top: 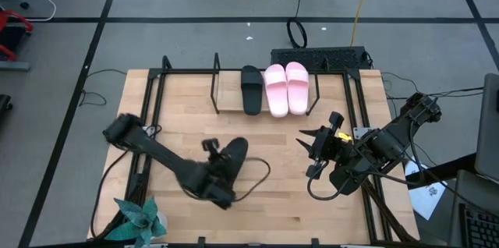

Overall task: Pick and place slides into the shelf
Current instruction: Put the black slide on the shelf

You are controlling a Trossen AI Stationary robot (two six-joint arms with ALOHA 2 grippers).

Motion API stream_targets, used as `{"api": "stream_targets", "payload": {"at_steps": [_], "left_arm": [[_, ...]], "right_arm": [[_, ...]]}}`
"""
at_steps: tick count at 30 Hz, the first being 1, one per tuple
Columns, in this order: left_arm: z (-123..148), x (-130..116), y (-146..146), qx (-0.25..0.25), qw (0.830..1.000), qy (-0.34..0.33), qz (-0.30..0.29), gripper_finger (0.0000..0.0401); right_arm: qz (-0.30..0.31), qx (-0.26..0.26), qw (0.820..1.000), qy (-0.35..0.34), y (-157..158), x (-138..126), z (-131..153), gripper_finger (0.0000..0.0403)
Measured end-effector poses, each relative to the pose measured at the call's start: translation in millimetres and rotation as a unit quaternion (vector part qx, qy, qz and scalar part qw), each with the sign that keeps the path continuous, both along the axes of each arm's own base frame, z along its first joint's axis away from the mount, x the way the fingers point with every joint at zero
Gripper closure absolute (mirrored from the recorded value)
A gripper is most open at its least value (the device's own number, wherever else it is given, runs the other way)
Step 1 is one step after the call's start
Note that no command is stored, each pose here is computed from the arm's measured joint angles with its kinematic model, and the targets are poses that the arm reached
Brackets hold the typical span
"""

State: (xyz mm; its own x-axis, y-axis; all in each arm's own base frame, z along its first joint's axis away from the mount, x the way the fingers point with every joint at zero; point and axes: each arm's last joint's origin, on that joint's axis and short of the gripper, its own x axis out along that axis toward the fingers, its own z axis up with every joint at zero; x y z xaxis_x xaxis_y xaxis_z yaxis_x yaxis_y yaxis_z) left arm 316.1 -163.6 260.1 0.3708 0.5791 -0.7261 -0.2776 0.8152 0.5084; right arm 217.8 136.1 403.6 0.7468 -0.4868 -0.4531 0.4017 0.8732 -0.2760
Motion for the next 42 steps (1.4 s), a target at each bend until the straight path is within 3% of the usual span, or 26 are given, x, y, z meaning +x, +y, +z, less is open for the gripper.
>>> {"api": "stream_targets", "payload": {"at_steps": [5, 9, 12, 15, 21, 27, 36, 42], "left_arm": [[61, -23, 15, -0.009, 0.990, -0.132, 0.038, 0.0400], [107, -23, 35, 0.043, 0.978, -0.198, 0.051, 0.0400], [136, -15, 60, 0.068, 0.972, -0.213, 0.070, 0.0401], [153, -8, 93, 0.097, 0.974, -0.185, 0.091, 0.0401], [152, -4, 160, 0.100, 0.977, -0.111, 0.153, 0.0401], [139, 6, 208, 0.116, 0.980, -0.018, 0.162, 0.0401], [130, 10, 254, 0.130, 0.977, 0.060, 0.155, 0.0401], [126, 20, 279, 0.142, 0.977, 0.064, 0.149, 0.0401]], "right_arm": [[-0.003, 0.000, 1.000, 0.000, -1, 1, 0, 0.0305], [-0.014, -0.001, 1.000, 0.000, -6, 4, 0, 0.0305], [-0.024, -0.002, 1.000, 0.002, -11, 7, 0, 0.0305], [-0.034, -0.003, 0.999, 0.001, -17, 9, 1, 0.0305], [-0.071, -0.044, 0.996, -0.016, -35, 4, 10, 0.0305], [-0.127, -0.096, 0.986, -0.041, -60, -3, 25, 0.0305], [-0.171, -0.099, 0.977, -0.078, -89, -6, 45, 0.0305], [-0.192, -0.127, 0.970, -0.073, -105, 1, 53, 0.0305]]}}
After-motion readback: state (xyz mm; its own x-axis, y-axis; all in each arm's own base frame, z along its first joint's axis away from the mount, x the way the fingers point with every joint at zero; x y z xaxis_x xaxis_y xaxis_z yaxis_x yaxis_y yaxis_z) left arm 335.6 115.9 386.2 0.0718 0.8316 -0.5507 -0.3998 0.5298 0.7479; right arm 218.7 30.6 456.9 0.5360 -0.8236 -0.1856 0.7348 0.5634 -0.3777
